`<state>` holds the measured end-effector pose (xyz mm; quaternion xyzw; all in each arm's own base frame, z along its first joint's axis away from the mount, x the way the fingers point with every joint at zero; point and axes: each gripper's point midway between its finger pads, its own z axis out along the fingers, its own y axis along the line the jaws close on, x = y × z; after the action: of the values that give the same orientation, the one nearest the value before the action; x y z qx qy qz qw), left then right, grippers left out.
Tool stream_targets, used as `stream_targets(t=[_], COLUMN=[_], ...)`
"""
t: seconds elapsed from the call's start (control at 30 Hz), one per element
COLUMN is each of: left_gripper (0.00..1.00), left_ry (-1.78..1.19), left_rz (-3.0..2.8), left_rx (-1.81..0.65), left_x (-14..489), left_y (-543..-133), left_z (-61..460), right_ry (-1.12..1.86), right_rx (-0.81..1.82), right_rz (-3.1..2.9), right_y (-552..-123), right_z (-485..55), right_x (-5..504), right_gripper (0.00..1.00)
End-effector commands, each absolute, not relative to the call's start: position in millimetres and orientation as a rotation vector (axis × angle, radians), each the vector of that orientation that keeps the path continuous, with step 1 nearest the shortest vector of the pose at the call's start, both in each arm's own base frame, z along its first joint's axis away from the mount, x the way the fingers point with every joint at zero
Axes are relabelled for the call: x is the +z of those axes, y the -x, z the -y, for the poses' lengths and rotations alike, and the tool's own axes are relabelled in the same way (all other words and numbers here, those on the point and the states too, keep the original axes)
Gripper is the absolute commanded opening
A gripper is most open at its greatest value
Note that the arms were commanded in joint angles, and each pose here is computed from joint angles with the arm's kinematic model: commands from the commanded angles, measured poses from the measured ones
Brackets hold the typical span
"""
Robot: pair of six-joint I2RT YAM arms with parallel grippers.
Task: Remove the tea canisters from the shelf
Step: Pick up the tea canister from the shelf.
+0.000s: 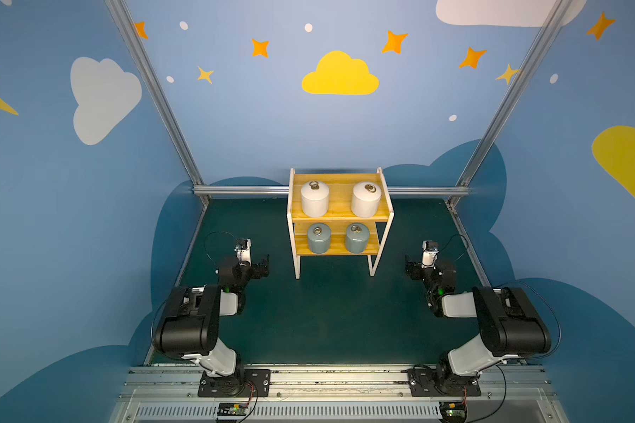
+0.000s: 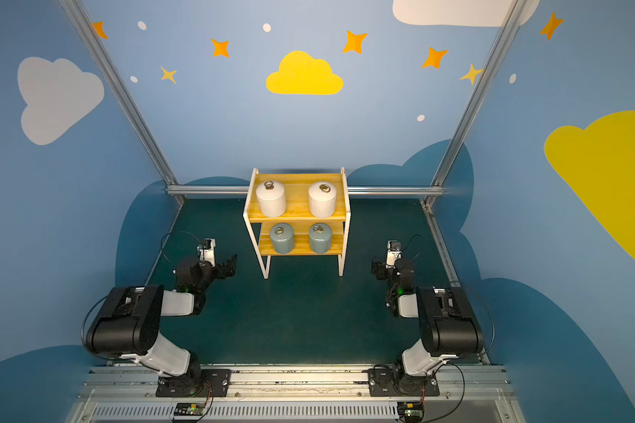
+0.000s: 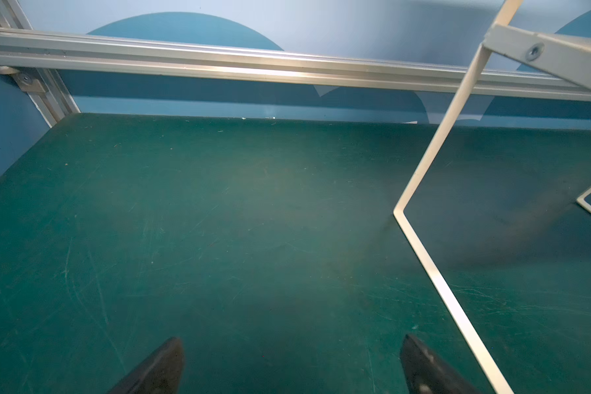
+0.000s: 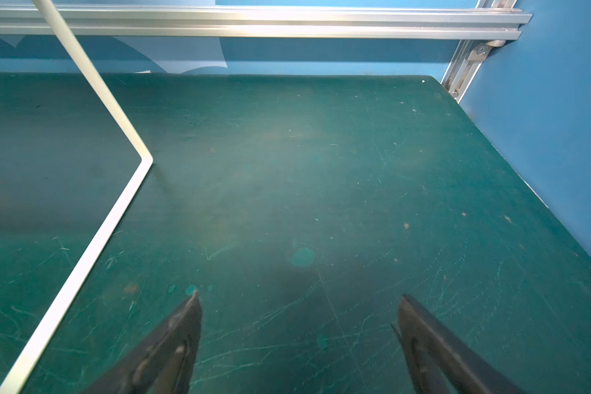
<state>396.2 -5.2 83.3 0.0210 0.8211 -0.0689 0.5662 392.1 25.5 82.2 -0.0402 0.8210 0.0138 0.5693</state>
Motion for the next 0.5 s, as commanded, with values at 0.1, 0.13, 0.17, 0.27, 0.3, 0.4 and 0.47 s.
stream_targets(t=[0.1, 0.13, 0.17, 0.27, 0.3, 0.4, 0.47], left_gripper=[1.00, 1.00, 1.00, 1.00, 1.00, 1.00, 1.00], left_ry=[-0.040, -0.040, -0.041, -0.041, -0.040, -0.041, -0.039], left_rz=[-1.930, -1.929, -1.931, -1.928, -1.929, -1.932, -1.931], left_rx=[-0.164, -0.164, -0.165, -0.165, -0.164, -0.166, -0.166], left_x=[85.2, 85.4, 85.1, 85.9, 85.6, 84.6, 84.9], left_y=[-394.7, -394.9, -394.6, -394.8, -394.7, -394.1, -394.1], left_z=[5.2, 5.1, 5.4, 5.4, 5.2, 5.8, 5.5], right_ry=[0.082, 0.083, 0.082, 0.082, 0.084, 0.083, 0.081], right_rx=[0.036, 0.037, 0.036, 0.038, 0.039, 0.038, 0.042], right_rz=[-1.904, -1.904, -1.904, -1.905, -1.905, -1.904, -1.907], right_y=[-395.0, -395.2, -395.0, -395.4, -395.4, -395.9, -395.6], right_z=[-24.2, -24.6, -24.2, -24.4, -24.9, -24.6, -24.3], right_x=[92.3, 92.3, 92.3, 92.0, 92.3, 92.7, 92.0], right_gripper=[0.91, 0.91, 0.91, 0.91, 0.91, 0.91, 0.91])
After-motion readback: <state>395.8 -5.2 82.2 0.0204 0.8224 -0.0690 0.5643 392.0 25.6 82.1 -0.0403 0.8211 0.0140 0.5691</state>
